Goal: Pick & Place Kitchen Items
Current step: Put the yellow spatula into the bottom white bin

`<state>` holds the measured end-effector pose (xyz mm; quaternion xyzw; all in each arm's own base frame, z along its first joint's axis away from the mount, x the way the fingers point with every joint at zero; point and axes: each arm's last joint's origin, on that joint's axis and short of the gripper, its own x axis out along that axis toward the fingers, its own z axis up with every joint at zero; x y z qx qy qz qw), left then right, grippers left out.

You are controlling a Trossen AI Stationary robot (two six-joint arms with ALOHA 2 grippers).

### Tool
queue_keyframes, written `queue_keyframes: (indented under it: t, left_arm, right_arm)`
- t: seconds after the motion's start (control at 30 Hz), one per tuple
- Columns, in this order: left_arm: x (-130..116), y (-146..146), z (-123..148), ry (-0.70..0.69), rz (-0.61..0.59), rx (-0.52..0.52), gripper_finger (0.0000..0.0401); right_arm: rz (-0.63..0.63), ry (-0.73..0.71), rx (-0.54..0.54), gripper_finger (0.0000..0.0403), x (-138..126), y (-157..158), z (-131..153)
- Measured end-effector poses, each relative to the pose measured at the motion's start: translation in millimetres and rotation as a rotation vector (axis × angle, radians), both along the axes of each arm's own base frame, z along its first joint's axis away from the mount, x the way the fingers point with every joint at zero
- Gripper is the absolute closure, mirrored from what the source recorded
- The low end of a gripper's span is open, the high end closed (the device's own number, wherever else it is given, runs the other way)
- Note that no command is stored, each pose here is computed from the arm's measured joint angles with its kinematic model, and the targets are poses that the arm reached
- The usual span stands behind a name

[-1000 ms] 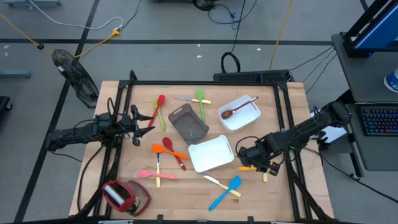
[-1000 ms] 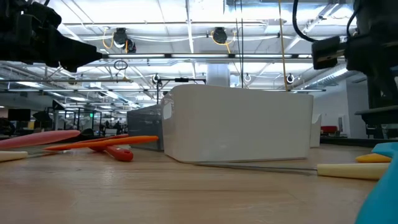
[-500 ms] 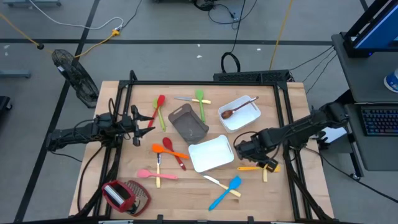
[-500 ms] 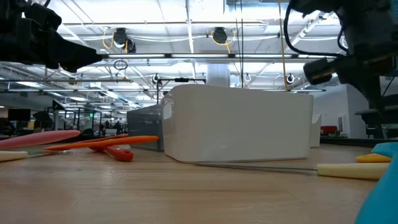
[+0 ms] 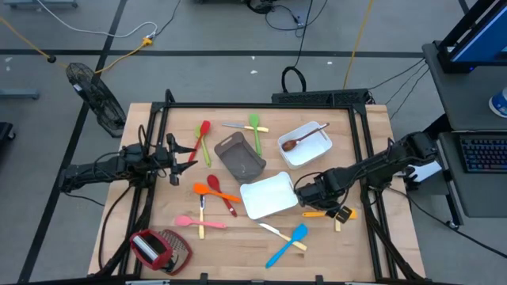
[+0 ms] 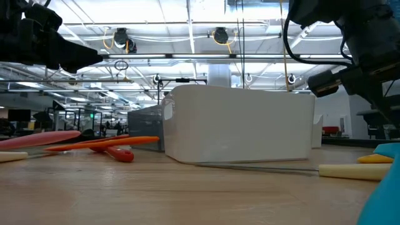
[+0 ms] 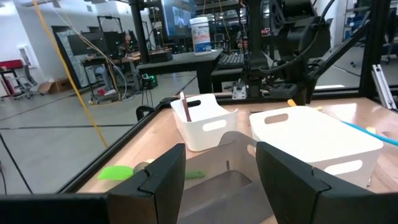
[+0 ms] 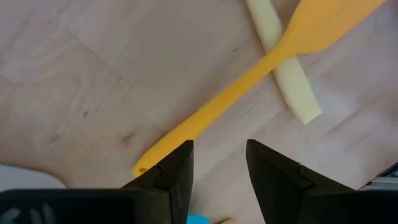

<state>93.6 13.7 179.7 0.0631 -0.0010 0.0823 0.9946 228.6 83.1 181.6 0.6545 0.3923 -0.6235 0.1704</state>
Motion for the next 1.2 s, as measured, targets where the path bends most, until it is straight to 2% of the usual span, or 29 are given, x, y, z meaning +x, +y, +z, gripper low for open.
queue_keyframes:
  t: [0.87, 1.2]
  left_arm:
    - [0.0, 0.0, 0.0, 0.0, 0.0, 0.0, 0.0199]
    - [0.0, 0.0, 0.0, 0.0, 0.0, 0.0, 0.0199]
  right_arm:
    - [-0.025, 0.075, 0.004, 0.0261, -8.1, -6.2, -7.8]
    - [0.0, 0.023, -0.004, 0.0261, -4.6, -4.8, -8.2]
